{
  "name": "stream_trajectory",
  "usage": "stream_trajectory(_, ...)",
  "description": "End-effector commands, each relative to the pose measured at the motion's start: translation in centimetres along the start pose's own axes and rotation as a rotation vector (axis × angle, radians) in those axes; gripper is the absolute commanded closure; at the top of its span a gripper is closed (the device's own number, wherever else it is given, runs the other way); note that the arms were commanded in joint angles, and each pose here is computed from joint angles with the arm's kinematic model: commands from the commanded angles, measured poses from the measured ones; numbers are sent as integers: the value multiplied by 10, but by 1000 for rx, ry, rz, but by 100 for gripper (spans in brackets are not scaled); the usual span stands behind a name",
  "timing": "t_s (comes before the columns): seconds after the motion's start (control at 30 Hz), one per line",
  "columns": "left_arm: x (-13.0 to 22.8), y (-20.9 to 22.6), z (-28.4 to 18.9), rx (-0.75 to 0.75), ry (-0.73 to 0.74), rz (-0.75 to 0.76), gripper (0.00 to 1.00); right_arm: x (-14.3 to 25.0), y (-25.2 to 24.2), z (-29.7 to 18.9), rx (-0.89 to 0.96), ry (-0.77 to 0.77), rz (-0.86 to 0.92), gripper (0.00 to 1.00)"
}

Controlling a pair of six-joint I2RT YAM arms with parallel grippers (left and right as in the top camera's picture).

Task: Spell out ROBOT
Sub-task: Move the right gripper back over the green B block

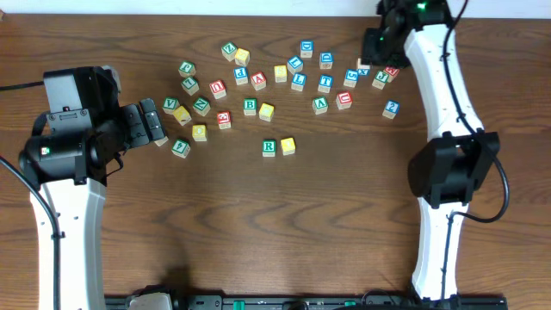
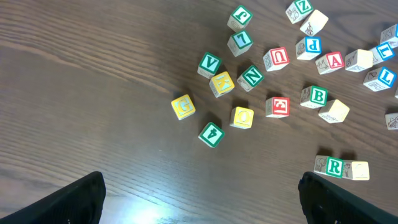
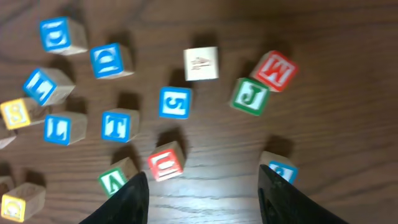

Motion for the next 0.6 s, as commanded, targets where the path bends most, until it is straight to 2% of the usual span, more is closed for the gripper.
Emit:
stream_trajectory(0.0, -7, 3, -5, -10, -19, -12, 2, -9, -10, -5, -5, -15, 63, 50)
stream_trajectory(0.23, -7, 3, -5, -10, -19, -12, 2, -2, 5, -5, -17, -15, 34, 50)
stream_trajectory(0.57, -7, 3, -5, -10, -19, -12, 2, 25, 58, -6, -60, -6, -72, 50)
Point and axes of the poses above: each gripper's point midway between its finger pads, its own z axis out along the fingers, its own y axis along the line the jaws close on, x = y × z, the point moved 3 cm from there along -z, back along the fingers, and after that the axes turned 12 degrees about z, right-handed, at the moved point
